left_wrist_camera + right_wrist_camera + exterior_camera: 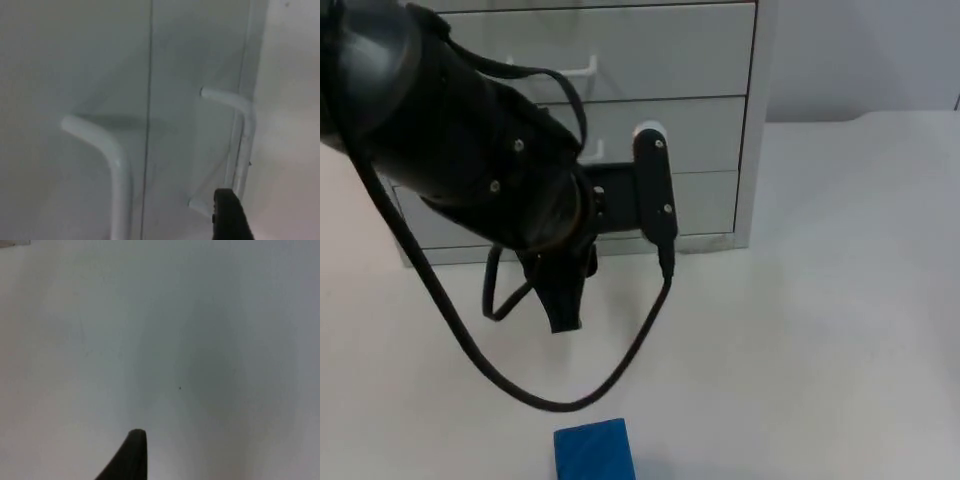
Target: Open the drawer with the left hand, place the block into the drawer with the right hand, then close the drawer with the left hand.
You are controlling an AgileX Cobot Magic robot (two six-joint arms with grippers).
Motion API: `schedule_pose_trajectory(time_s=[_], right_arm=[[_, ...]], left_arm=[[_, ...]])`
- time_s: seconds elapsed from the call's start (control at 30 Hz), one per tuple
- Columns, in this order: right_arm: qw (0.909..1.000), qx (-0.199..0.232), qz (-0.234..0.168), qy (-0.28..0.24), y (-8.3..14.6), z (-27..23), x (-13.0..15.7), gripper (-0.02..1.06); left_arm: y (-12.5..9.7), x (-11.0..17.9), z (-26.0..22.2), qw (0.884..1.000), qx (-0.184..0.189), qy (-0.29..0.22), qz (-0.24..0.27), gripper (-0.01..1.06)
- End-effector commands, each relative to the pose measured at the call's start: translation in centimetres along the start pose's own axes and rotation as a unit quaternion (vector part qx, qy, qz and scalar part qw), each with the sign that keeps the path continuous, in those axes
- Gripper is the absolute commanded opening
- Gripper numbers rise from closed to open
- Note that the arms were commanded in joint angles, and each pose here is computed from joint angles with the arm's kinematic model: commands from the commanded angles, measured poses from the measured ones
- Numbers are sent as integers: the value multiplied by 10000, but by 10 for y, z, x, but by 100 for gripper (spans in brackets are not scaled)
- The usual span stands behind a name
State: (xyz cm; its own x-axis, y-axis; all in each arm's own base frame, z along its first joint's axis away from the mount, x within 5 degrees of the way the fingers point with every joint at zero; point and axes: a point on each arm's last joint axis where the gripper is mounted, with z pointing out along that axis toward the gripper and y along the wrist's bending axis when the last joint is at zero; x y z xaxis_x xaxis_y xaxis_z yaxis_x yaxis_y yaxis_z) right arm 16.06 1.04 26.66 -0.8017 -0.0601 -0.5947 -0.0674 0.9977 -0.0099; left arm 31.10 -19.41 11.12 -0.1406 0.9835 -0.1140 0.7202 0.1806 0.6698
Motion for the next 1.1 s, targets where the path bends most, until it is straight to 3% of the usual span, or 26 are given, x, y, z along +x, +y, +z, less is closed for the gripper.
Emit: schedule_pose_trajectory(time_s=[0.0,0.2,0.43,0.67,0.83,1.07], right_arm=[[9999,38,13,-102,-1,-1,-3,105],[9999,38,13,-110,-1,-1,-3,105],[9999,38,13,-110,-1,-1,-3,105],[9999,38,13,-110,-1,-1,-3,105],[9999,32,20,-112,-1,-1,-3,105],[9999,32,20,-112,-1,-1,-3,105]], left_arm=[[1,1,4,9997,152,-195,-90,46],[-2,7,17,9995,208,-170,180,45],[-4,11,27,9998,-37,9,-214,45],[2,13,26,9990,-318,196,-237,41],[-3,13,33,9997,-19,52,-219,41],[-7,8,48,9998,1,107,-186,41]])
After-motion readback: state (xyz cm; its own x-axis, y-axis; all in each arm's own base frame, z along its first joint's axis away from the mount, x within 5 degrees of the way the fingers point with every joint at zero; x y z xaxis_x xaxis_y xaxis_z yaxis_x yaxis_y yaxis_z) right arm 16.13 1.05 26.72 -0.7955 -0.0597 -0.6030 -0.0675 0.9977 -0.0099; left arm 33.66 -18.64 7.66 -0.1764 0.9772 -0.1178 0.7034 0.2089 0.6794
